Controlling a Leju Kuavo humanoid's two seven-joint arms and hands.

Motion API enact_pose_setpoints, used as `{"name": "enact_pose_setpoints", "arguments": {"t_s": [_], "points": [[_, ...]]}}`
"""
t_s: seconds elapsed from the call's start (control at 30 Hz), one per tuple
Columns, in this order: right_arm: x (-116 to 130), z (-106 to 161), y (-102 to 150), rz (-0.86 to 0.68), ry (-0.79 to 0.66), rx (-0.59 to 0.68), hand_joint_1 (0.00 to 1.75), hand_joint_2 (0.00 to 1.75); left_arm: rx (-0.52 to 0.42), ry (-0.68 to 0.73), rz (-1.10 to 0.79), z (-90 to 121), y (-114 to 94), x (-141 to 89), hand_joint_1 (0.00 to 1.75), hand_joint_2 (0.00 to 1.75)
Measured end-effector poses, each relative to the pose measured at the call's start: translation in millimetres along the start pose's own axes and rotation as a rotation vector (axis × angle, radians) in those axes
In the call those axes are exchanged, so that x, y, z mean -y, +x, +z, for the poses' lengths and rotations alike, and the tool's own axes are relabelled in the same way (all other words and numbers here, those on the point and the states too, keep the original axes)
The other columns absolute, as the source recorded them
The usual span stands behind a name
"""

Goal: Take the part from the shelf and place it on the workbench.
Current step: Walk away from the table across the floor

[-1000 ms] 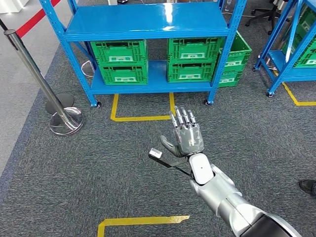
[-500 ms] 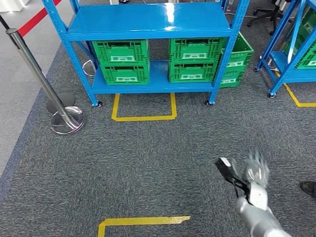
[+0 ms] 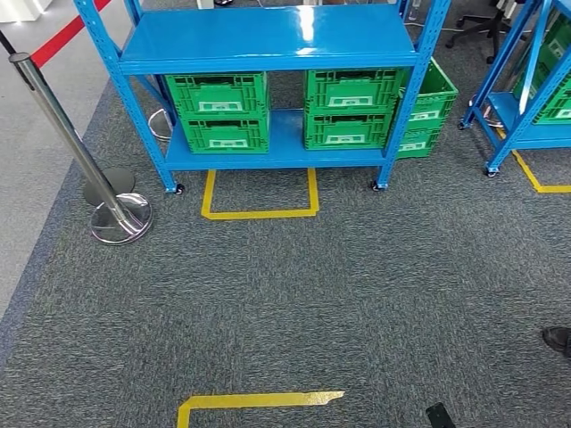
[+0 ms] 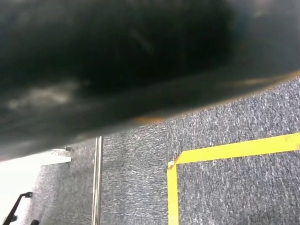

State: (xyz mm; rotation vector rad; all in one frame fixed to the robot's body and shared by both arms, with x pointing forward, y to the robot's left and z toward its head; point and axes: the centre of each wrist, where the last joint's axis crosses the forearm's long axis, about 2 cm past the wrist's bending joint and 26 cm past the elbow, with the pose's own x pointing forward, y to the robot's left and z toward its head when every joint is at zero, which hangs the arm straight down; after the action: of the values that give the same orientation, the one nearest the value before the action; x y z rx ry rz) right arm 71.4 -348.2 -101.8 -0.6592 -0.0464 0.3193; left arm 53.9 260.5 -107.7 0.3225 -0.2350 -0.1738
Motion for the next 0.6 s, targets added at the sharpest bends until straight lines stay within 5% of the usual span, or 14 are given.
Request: {"name": "enact_pose_setpoints", "arguments": {"t_s": [0.6], "points": [[-19.2, 10.9, 1.7, 0.019, 0.066, -0.010, 0.00, 0.00, -0.005, 0.042, 0.009, -2.4, -0.4, -6.8, 0.00, 0.00]]}}
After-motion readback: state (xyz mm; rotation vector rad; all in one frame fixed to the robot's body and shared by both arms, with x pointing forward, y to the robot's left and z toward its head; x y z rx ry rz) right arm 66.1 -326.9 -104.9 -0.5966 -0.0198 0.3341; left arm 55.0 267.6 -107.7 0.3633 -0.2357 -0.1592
